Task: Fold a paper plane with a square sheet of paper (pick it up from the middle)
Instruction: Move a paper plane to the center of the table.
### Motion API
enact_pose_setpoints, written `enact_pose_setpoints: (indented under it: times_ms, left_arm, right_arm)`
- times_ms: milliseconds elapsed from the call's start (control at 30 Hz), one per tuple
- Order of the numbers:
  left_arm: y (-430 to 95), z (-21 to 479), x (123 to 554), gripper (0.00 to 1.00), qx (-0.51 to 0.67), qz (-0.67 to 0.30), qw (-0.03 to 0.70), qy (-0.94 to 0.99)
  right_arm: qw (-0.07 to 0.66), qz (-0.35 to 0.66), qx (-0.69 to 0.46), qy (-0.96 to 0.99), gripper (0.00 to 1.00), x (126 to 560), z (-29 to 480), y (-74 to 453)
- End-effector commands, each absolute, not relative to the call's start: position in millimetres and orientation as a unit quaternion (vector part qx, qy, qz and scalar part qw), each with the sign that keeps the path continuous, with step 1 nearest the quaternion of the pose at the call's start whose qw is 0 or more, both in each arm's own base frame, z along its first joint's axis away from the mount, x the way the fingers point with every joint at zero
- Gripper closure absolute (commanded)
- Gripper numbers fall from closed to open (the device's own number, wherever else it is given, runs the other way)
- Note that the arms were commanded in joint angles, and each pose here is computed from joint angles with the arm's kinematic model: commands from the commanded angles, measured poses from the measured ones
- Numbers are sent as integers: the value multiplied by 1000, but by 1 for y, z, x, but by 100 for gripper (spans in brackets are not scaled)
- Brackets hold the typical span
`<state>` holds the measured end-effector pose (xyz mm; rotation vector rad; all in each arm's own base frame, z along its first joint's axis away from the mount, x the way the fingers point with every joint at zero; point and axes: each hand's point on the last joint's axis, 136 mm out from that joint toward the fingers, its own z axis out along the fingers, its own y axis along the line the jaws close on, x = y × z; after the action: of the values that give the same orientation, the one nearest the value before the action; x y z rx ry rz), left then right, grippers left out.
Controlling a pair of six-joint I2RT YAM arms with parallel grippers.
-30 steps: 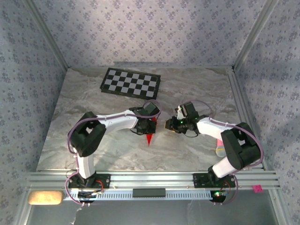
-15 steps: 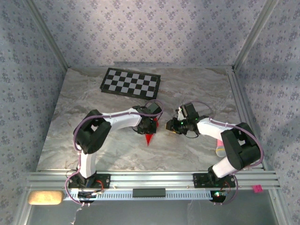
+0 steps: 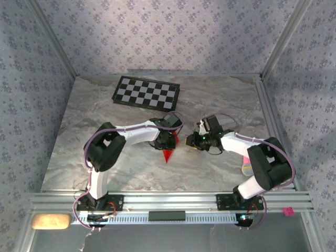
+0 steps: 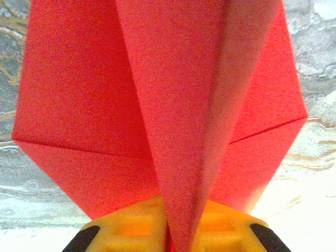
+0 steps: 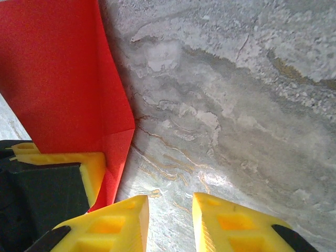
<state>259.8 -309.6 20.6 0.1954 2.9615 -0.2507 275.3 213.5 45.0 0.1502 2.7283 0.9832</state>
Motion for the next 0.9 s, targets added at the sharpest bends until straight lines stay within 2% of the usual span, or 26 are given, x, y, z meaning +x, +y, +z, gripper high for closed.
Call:
enact_pose_setpoints:
  times_ms: [0, 400, 533, 867]
  left_arm:
    - [-308, 6, 257, 83, 71, -59, 71, 993]
    - [-314, -7, 256, 73, 47, -33, 78, 995]
    - [-310, -6, 260, 66, 23, -19, 94, 995]
    - [-318, -11, 262, 66, 6, -7, 94, 996]
  right_arm:
    - [114, 327, 55, 936, 71, 272, 41, 208]
    - [131, 318, 62, 937, 71, 273, 45, 200]
    - [143, 309, 72, 937, 70, 274, 48, 191]
    - [160, 305, 89, 935, 71, 275, 53, 175]
